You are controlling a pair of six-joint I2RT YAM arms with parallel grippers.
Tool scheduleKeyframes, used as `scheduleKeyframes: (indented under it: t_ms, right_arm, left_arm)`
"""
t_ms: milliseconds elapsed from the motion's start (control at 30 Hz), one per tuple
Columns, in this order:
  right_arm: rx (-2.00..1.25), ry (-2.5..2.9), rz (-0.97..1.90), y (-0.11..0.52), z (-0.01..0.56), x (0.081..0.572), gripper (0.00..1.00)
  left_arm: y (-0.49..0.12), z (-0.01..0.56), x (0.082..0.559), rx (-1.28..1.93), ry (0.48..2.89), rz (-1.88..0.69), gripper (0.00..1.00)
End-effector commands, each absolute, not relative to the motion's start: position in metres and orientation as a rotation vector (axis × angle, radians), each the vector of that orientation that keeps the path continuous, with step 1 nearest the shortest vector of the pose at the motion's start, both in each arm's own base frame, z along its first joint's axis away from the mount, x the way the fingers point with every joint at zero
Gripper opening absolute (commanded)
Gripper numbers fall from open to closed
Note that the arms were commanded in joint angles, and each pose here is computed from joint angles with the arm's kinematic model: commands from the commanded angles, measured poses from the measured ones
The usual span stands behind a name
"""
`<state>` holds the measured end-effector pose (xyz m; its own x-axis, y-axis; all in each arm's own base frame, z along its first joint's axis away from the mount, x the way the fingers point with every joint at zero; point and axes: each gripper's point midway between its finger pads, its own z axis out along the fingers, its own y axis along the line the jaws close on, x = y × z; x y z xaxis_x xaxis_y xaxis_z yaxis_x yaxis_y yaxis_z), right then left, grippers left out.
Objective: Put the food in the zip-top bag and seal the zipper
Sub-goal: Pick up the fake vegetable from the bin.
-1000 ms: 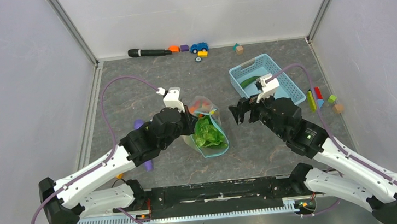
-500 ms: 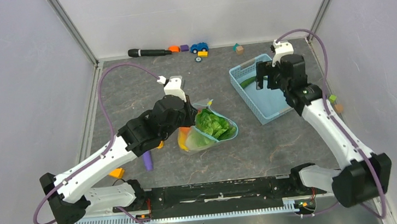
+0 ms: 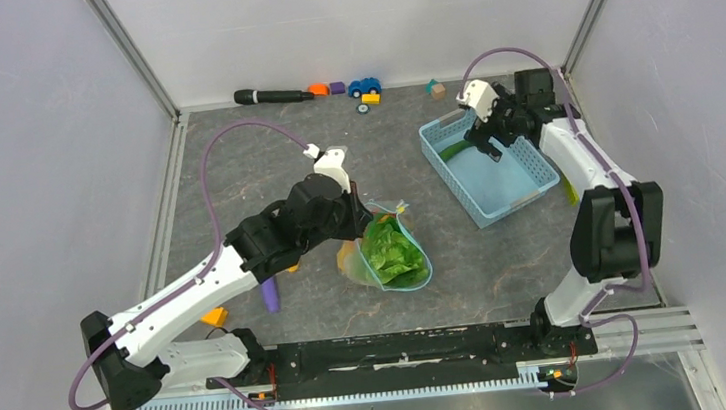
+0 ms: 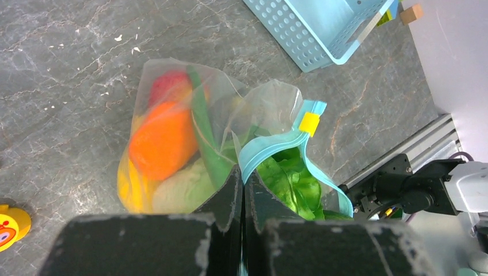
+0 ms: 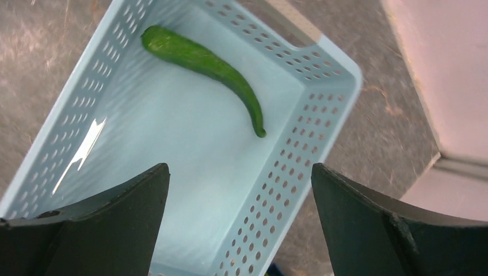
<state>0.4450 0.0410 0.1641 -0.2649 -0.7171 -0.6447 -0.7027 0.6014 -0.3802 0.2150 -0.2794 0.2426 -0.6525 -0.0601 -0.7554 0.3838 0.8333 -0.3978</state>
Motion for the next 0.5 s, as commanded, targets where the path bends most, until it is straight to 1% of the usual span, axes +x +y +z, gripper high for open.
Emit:
scheduleKeyframes:
  t_ms: [0,267,467]
  right_arm:
    - [-1.461,1.871,0.008,0.053,0.146,0.449,0.98]
    - [-1.488,1.92,0.08,0.057,0.103,0.485,0.97]
    - [-1.489,1.926,0.115,0.061,0.081,0.51,0.97]
  left_arm:
    - [-0.272,0.261,0.224,0.215,2.118,-0.733,0.02]
    - [-0.244,0.251,0.243,0.19,2.162,-0.62,0.02]
    - [-0.233,0.251,0.246,0.239,2.16,-0.559,0.02]
